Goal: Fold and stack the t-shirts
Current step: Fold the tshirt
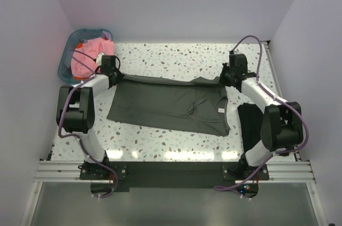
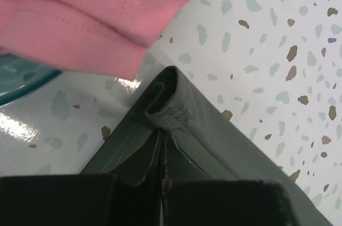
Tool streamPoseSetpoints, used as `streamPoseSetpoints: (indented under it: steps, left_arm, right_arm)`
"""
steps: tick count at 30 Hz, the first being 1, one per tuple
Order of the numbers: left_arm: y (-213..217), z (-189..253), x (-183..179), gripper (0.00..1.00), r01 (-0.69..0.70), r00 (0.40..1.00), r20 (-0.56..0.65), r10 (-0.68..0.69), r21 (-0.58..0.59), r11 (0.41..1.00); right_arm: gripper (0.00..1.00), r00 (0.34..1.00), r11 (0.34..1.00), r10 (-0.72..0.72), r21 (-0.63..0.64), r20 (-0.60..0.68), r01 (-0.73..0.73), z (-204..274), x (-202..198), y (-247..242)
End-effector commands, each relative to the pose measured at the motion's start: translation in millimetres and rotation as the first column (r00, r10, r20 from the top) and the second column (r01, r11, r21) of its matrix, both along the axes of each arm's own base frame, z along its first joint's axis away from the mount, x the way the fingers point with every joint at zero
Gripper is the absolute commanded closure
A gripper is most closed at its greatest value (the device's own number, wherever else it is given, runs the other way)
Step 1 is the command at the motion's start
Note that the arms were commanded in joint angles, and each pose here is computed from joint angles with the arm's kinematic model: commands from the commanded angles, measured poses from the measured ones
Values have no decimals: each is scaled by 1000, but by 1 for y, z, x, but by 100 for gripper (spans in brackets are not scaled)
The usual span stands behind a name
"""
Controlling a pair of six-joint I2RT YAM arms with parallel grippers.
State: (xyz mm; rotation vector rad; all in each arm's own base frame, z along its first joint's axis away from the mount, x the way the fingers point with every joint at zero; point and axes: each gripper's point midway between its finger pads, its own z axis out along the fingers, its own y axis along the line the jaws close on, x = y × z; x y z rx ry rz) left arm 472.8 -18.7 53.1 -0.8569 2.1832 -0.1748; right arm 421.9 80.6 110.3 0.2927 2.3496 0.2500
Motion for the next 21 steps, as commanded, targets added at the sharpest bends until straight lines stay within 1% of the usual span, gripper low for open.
streamPoseSetpoints:
  steps: [1,4,15,21]
  left_arm:
    - [9,18,-7,100,-56,997,46,57,-7,998]
    - [11,20,-20,100,-72,996,45,72,-5,997]
    - [16,21,-58,100,-95,994,45,95,-4,995]
    - [17,16,-77,100,-105,994,38,105,-8,994]
  right_arm:
    - [100,992,999,-28,28,125,25,39,-2,2]
    - [100,994,999,-29,25,108,27,34,-17,3]
    - [100,992,998,-16,60,125,8,39,-62,5]
    - [100,995,997,-5,82,100,-3,27,-84,9]
